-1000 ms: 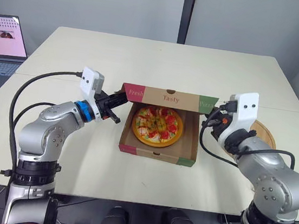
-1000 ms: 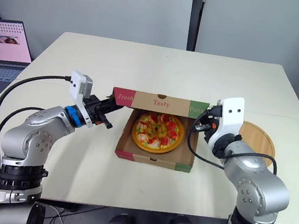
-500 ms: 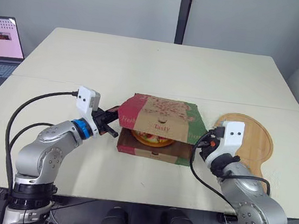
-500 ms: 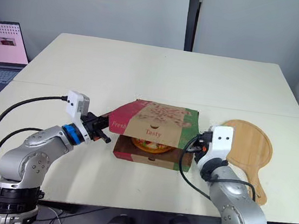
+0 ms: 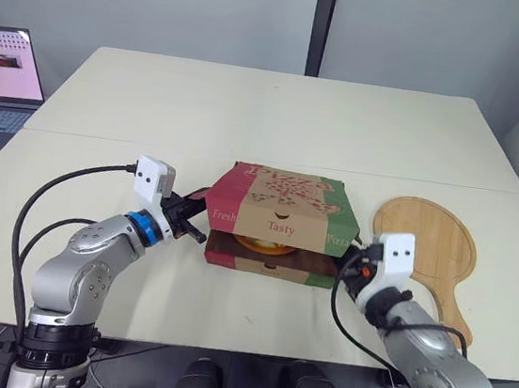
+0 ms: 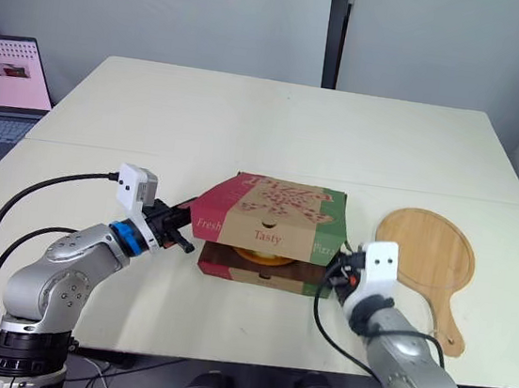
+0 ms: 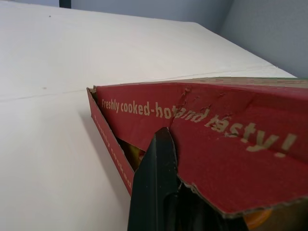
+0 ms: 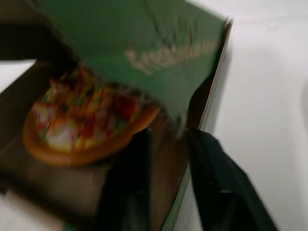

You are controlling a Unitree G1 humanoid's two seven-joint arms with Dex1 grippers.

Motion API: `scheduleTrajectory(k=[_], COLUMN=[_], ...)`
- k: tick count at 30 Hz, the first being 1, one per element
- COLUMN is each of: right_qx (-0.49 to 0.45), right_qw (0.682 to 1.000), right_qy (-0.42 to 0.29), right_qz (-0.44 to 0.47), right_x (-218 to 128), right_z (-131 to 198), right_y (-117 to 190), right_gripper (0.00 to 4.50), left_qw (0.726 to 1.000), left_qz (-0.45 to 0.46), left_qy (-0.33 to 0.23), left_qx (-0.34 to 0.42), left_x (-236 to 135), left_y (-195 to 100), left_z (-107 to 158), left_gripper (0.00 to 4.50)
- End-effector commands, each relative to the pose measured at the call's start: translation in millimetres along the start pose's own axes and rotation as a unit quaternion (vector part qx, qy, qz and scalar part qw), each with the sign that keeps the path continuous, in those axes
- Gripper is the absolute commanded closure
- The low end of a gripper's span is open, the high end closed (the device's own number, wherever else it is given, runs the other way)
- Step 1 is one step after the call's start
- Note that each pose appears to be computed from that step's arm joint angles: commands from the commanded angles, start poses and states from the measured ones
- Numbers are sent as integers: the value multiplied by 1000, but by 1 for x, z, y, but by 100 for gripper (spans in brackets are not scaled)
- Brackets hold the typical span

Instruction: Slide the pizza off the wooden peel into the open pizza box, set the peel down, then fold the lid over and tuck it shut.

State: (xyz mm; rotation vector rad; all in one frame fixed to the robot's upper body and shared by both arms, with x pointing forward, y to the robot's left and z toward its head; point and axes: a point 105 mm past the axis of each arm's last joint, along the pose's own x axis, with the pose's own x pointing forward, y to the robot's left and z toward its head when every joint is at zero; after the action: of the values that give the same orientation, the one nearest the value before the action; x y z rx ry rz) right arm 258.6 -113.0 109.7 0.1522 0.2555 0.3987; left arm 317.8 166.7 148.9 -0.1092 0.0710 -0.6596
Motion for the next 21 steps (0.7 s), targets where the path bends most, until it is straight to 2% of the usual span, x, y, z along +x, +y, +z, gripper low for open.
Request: scheduleTrajectory(k=[1, 5, 11, 14, 19, 21], right_qx=[-13, -28, -1, -18, -72, -97], right_qw=[998, 997, 995, 992, 983, 979], right_qy=[-11, -11, -72, -90, -56, -27], right_qz=[53, 74, 67, 86, 158, 178], right_x=[-21, -41, -43, -35, -22, -15], right_z=[7, 13, 58, 84, 100, 96], right_y=[5, -12, -45, -48, -23, -14], right_gripper=[212, 212, 212, 272, 449, 449], left_qw=[1000, 1000, 1000, 1000, 1000, 999], left_qz=[-3, -5, -11, -14, -17, -20], left_qy=[-1, -2, -1, -1, 3, 7], left_qx=[10, 11, 13, 14, 20, 24], left_x=[0, 1, 3, 4, 5, 5], left_y=[-1, -2, -4, -5, -6, -7], left_z=[0, 0, 0, -1, -1, -3], left_gripper=[450, 450, 450, 450, 450, 450])
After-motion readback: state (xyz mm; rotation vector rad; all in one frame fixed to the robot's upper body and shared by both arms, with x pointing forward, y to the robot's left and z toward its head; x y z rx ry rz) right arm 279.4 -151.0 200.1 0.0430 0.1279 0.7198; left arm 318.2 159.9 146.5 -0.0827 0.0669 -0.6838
